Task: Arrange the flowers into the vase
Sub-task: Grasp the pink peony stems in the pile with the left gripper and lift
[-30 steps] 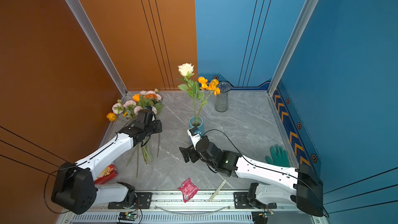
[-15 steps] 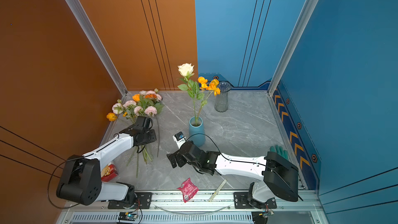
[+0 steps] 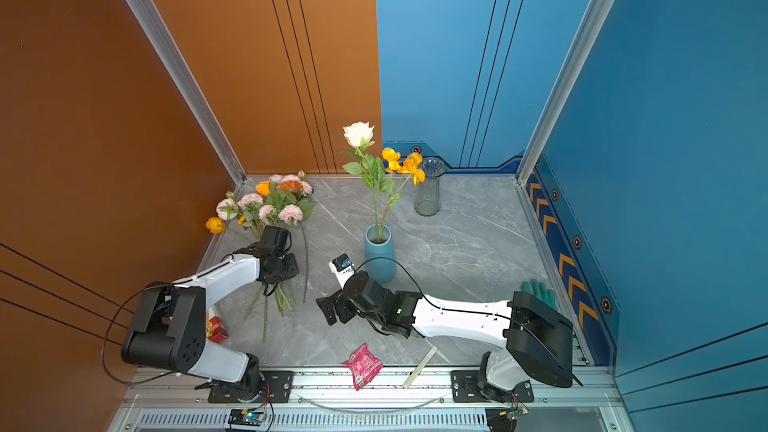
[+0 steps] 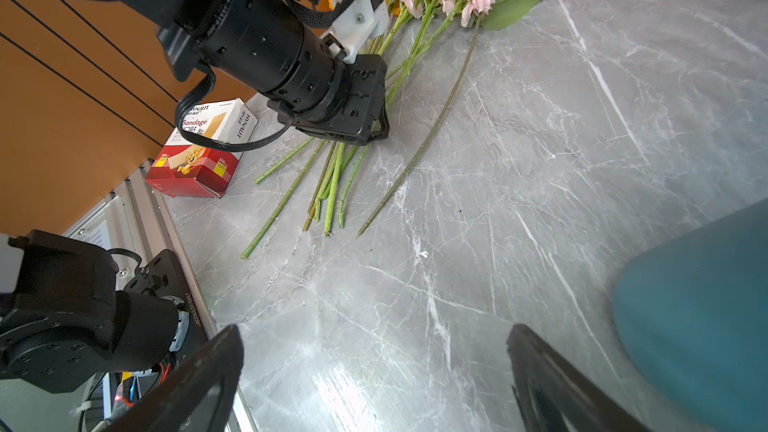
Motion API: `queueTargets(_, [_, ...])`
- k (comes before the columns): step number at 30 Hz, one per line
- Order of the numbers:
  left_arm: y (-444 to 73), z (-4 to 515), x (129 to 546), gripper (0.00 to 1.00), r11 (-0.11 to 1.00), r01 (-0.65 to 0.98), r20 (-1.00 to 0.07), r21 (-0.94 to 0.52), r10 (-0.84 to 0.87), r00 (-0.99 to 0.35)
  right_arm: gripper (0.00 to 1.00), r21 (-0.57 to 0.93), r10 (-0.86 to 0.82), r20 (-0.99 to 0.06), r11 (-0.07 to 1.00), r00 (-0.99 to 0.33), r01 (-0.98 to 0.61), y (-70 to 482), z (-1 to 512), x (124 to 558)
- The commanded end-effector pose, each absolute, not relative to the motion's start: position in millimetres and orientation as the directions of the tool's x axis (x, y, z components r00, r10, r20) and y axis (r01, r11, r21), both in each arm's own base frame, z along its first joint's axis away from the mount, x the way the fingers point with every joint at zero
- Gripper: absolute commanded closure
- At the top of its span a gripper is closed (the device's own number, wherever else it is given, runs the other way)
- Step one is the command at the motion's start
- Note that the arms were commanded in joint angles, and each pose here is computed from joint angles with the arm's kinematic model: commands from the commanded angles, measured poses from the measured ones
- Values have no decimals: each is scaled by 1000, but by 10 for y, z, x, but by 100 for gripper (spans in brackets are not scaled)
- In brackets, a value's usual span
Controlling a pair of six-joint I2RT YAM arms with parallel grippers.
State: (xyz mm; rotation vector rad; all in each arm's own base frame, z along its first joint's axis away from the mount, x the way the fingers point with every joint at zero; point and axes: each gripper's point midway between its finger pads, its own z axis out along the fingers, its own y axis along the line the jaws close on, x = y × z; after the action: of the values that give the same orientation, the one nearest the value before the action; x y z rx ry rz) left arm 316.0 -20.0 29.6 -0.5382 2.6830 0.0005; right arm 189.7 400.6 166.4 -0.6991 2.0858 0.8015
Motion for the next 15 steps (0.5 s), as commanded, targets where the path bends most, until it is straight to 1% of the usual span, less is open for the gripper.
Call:
queueTargets(1, [-218, 203, 3132, 70, 920, -379, -367, -99, -388, -845, 0, 332, -186, -811, 635, -555, -697, 4076, 1749, 1884])
queueTargets(6, [-245, 169, 3119, 77, 920, -375, -360, -111, -389, -848, 0, 330, -187, -810, 639, -556, -695, 4070, 1743, 1896])
queueTargets(8, [-249, 158, 3101, 82, 920, -374, -356, -114, -389, -849, 0, 331, -189, -808, 636, -557, -697, 4078, 1740, 1888])
queueTargets(10, [-264, 185, 3094, 89, 920, -371, -359, -127, -391, -847, 0, 331, -191, -808, 636, -558, -697, 4084, 1737, 1889])
queueTargets(13, [-278, 296, 3091, 98, 918, -366, -382, -155, -397, -834, 0, 332, -192, -806, 637, -560, -696, 4084, 1727, 1888])
queueTargets(15, [-283, 407, 3075, 100, 916, -362, -396, -171, -401, -826, 0, 331, -191, -807, 637, -559, -696, 4084, 1731, 1891])
